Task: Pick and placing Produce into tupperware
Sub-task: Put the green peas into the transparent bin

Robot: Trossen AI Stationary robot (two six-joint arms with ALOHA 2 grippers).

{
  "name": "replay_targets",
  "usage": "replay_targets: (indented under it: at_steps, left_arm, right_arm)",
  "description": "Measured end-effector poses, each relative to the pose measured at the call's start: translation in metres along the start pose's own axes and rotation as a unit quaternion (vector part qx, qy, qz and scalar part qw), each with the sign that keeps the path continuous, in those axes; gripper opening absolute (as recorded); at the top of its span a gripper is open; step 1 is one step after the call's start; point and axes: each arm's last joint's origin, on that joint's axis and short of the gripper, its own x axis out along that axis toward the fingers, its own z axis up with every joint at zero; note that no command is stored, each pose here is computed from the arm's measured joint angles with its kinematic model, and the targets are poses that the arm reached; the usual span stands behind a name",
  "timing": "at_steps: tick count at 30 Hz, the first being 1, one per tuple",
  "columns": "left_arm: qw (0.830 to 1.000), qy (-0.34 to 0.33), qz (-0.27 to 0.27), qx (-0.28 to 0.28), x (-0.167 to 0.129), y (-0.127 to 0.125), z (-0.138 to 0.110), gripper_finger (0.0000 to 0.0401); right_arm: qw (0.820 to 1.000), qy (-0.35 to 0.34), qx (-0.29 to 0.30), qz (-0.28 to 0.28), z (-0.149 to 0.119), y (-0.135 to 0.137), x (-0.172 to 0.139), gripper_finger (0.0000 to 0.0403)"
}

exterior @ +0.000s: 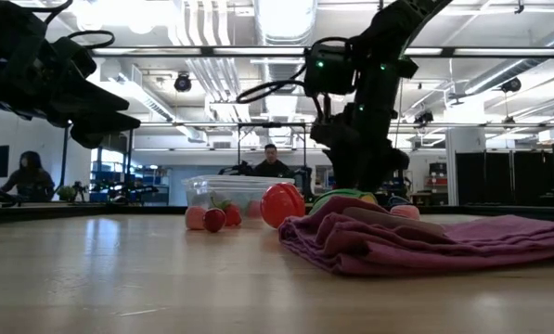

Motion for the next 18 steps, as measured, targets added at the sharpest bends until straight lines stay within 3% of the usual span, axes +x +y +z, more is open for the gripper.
replay_targets:
  at_steps: [18]
  left_arm:
    - [1.000, 0.000, 0.000, 0.000, 0.000, 0.000, 0.000, 0.0224]
  right_arm:
    - [1.000, -0.006, 0.018, 0.007, -0.022, 0.002, 0.019, 0.0215]
